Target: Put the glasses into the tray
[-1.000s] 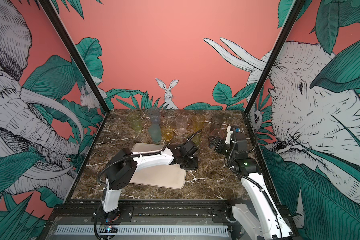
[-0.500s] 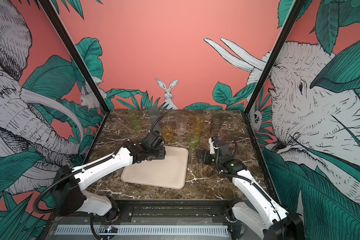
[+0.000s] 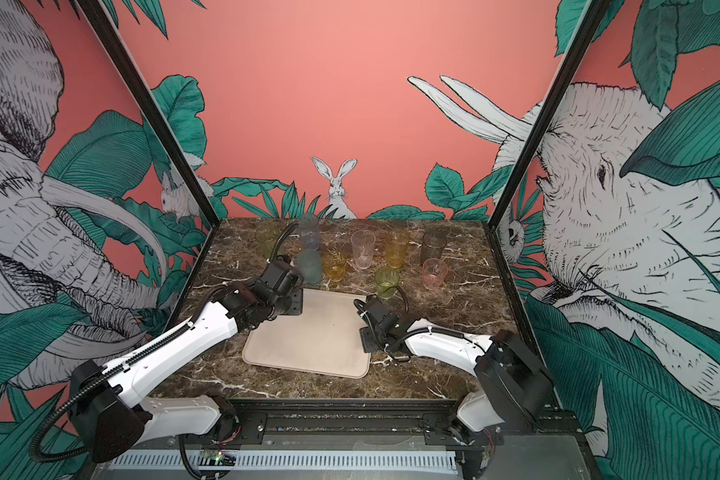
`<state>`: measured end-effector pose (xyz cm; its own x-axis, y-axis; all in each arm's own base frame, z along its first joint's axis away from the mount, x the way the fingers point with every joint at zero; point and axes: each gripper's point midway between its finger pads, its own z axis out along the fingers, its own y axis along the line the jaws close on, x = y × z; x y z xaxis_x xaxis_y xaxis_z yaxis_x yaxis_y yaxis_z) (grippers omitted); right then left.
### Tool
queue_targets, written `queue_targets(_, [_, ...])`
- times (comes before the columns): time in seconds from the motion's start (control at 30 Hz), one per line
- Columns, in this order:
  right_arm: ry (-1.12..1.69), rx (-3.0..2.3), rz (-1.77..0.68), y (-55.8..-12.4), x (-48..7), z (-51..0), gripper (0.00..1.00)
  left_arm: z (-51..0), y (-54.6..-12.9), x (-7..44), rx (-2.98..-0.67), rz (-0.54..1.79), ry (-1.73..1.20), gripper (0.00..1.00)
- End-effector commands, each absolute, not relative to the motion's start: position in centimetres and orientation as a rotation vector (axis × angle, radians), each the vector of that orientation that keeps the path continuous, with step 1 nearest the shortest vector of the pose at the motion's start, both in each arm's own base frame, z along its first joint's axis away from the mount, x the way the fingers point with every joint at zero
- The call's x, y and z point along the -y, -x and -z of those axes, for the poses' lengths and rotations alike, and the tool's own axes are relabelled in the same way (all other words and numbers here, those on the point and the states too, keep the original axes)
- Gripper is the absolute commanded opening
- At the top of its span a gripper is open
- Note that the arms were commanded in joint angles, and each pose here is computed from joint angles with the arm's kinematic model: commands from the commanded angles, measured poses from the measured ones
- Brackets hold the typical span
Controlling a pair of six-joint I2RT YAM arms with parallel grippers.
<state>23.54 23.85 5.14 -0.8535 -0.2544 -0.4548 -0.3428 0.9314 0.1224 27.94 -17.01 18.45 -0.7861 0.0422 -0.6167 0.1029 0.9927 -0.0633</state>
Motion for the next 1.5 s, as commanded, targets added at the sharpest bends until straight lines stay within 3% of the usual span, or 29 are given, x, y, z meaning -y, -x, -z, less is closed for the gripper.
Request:
queue_targets(0.0, [0.415,-2.604,-0.213,-24.6,-24.0,-5.7,0.55,-19.5,-27.7,15.8,-2.45,0.088,-0.087,0.55])
queue_targets(0.27, [0.423,-2.62,-0.168,-24.9,-24.0,-4.4,0.47,-19.8,-27.5,16.1,-2.441,0.126,-0.081,0.55])
queue_targets(0.67, [0.473,-2.653,-0.103,-24.8,-22.9,-3.0,0.42,-19.8,-27.3,15.8,-2.435,0.13,-0.07,0.55])
queue_targets(1.07, [0.403,-2.686,-0.075,-25.1,-19.5,-2.1,0.21,-19.5,-27.1,15.8,-2.439,0.145,-0.064,0.55])
queue_targets(1.47, [0.37,-2.7,-0.009,-25.5,-16.6,-1.7,0.2,-18.9,-27.1,16.1,-2.454,0.148,-0.067,0.56])
